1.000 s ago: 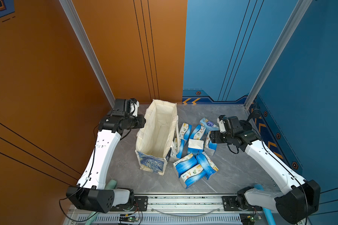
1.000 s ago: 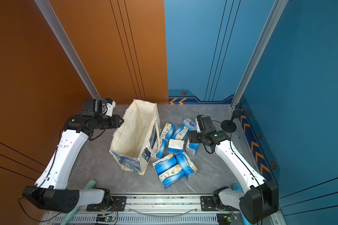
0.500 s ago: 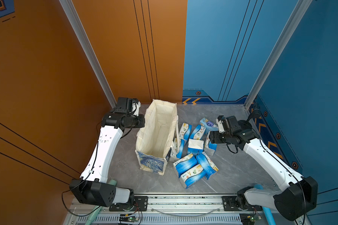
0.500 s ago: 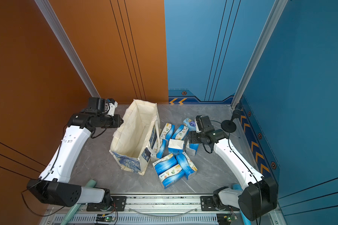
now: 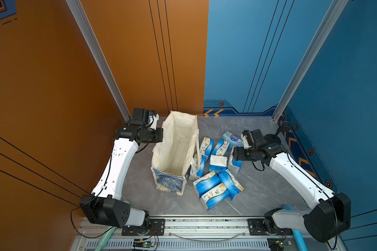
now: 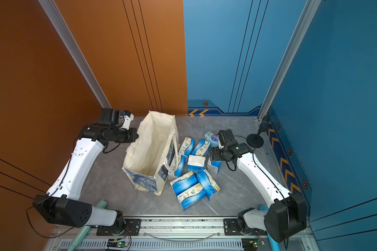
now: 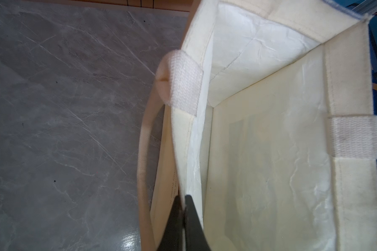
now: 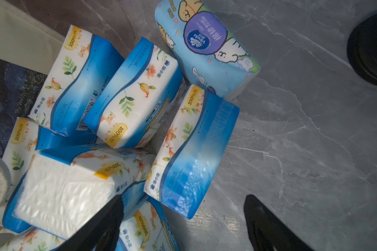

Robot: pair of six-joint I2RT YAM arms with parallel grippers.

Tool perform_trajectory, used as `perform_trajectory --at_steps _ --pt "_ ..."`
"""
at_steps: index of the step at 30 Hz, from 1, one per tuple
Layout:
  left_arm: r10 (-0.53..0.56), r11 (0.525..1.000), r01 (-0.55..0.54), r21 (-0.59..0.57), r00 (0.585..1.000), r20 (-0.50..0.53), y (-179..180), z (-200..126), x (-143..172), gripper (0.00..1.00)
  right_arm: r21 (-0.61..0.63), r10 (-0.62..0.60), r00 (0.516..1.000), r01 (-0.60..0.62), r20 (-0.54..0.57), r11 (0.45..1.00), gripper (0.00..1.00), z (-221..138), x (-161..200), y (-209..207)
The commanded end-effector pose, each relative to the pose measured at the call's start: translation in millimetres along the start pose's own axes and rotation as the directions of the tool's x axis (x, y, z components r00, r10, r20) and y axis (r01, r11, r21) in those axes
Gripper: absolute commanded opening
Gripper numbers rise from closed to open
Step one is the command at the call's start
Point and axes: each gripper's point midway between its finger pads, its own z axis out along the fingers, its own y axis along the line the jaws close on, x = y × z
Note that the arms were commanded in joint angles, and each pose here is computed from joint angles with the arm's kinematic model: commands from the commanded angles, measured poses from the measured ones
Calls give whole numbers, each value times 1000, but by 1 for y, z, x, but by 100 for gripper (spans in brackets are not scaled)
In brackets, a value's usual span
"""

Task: Put tissues into the canvas bag
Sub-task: Pick up the pack of facial tissues from the center of the board.

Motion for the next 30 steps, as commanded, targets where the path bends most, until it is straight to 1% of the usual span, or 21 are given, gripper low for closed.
perform_trajectory --at_steps 1,4,8,12,16,18,24,27,30 --pt "40 999 -40 -8 999 -11 -5 0 3 0 7 49 998 -48 -51 999 89 1 10 -3" --pt "56 998 -56 -20 998 -15 -8 2 4 0 27 84 994 -82 -72 996 90 9 15 -8" --pt "64 998 -64 -21 998 -20 -10 4 6 0 63 126 987 -120 -101 991 96 27 20 -12" --pt "64 998 -65 -26 998 -29 -10 7 7 0 52 164 983 -160 -83 986 97 43 14 -8" --pt "68 997 -69 -24 997 -35 -11 9 9 0 106 181 981 -173 -68 979 98 57 11 -16" --pt "69 997 -70 -23 997 -39 -12 10 10 0 110 189 980 -182 -64 977 98 64 11 -17" --pt "75 997 -76 -20 996 -47 -14 13 11 0 83 217 974 -212 -61 974 97 84 6 -9" --pt "78 997 -79 -20 996 -49 -15 14 10 0 112 206 976 -197 -73 974 94 93 7 -10" --pt "82 996 -83 -19 995 -54 -15 17 10 0 151 196 976 -181 -90 972 89 101 11 -14"
